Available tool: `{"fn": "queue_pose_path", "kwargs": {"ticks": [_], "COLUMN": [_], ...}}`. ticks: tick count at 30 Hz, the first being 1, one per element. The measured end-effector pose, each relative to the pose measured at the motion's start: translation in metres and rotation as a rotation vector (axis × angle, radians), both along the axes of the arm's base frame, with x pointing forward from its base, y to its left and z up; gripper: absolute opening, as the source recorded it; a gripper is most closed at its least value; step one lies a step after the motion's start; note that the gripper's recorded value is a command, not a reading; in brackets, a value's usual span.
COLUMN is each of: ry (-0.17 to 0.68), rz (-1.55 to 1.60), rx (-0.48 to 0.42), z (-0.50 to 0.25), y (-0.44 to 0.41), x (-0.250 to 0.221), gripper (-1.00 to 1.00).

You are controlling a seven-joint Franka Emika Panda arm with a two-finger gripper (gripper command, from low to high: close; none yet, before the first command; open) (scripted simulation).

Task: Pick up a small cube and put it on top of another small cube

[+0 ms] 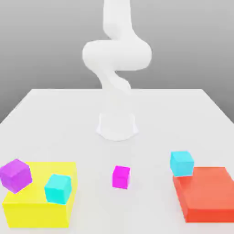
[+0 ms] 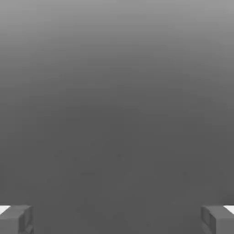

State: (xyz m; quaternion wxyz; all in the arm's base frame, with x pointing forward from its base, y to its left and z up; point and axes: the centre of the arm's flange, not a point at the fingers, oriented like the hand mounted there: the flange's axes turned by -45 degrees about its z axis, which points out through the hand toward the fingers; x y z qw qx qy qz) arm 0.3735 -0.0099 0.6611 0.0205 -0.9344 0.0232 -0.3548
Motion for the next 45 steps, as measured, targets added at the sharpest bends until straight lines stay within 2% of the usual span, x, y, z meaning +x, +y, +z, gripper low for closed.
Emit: {"fn": "queue_pose_path", "kwargs": {"ticks": [5,10,14,19,22,34,45], "ry": [0.18,0.362,0.519,0.701,0.72,0.709,0.711], "rz": [-0.039,-0.076,-0.112,-0.171,-0.176,-0.169,-0.173], "rx": [0.074,0.103,0.096,0.052,0.048,0.053,0.049], "z": [-0.124,-0.25,-0.351,-0.456,-0.468,-0.49,-0.521], "y": [-0.007,0.003,0.015,0.023,0.023,0.019,0.02], "x": [0.041,0.044,0.017,-0.05,-0.056,-0.043,-0.051], "gripper": [0.0,0.0,0.0,0.0,0.0,0.0,0.0]}}
